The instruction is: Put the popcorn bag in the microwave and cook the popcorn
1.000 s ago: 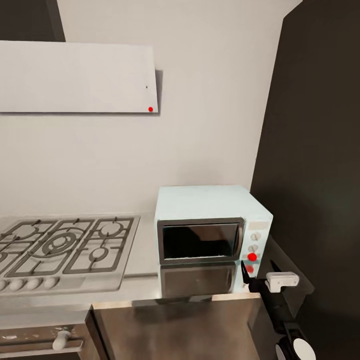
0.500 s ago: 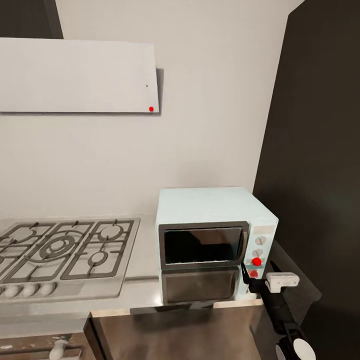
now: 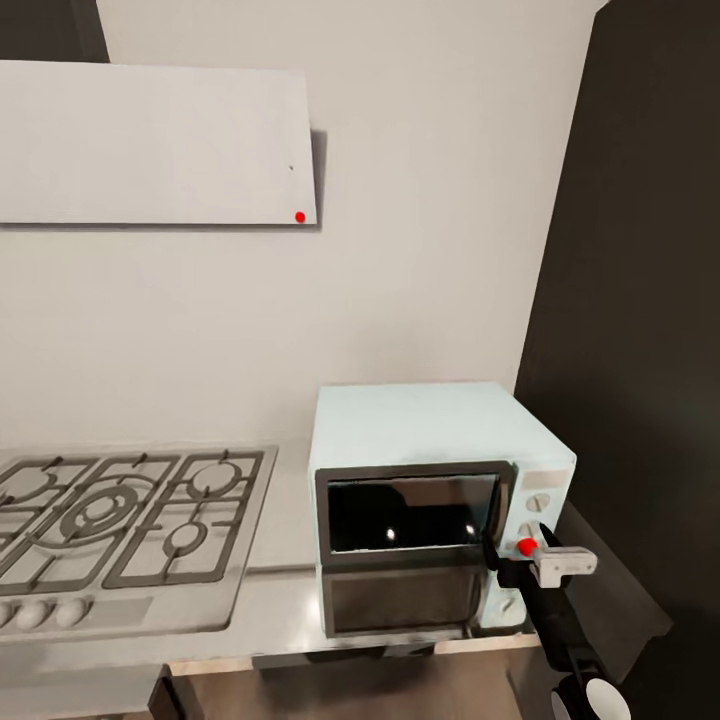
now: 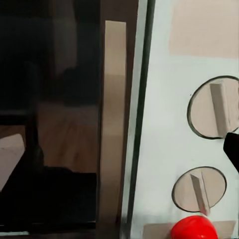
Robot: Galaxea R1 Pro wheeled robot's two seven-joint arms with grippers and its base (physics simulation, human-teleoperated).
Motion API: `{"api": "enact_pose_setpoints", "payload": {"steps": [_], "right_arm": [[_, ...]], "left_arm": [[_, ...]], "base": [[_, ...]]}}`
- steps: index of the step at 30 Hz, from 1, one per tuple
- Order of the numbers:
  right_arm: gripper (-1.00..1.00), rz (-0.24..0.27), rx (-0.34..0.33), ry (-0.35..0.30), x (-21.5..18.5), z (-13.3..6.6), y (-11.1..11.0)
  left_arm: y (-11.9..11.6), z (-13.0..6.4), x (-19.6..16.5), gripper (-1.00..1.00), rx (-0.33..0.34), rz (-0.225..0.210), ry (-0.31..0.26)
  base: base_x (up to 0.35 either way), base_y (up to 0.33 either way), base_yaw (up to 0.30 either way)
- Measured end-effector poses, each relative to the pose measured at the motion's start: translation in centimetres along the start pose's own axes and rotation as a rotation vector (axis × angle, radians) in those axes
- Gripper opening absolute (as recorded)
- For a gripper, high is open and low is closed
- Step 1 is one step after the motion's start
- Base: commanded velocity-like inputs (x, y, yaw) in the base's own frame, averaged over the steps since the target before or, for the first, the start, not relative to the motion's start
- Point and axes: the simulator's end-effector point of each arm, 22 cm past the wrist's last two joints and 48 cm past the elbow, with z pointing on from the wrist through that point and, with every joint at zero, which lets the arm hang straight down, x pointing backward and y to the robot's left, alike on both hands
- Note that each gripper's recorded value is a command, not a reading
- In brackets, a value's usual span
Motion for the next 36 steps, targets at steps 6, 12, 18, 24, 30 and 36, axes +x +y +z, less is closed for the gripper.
{"api": "enact_pose_setpoints", "payload": {"steps": [6, 12, 18, 24, 30, 36], "right_arm": [[1.0, 0.0, 0.0, 0.001, 0.05, 0.02, 0.0], [1.0, 0.0, 0.0, 0.001, 0.07, 0.03, 0.01], [1.0, 0.0, 0.0, 0.001, 0.07, 0.03, 0.01], [1.0, 0.0, 0.0, 0.001, 0.05, 0.01, 0.02], [1.0, 0.0, 0.0, 0.001, 0.07, 0.01, 0.03], [-1.0, 0.0, -0.002, 0.001, 0.07, 0.03, 0.08]], "left_arm": [[0.0, 0.01, -0.09, 1.0, 0.0, 0.0, -0.002], [0.0, 0.01, -0.08, 1.0, 0.0, 0.0, -0.001], [0.0, 0.01, -0.02, 1.0, 0.0, 0.0, -0.001], [0.09, 0.0, -0.56, 1.0, -0.001, 0.001, -0.024], [0.08, -0.01, -0.83, 1.0, -0.001, 0.0, -0.037], [0.05, 0.0, -0.88, 1.0, -0.001, 0.0, -0.038]], "base": [[0.134, 0.0, 0.0], [0.008, 0.0, 0.0], [0.0, 0.0, 0.0], [0.081, 0.0, 0.0], [0.012, 0.0, 0.0], [0.0, 0.0, 0.0]]}}
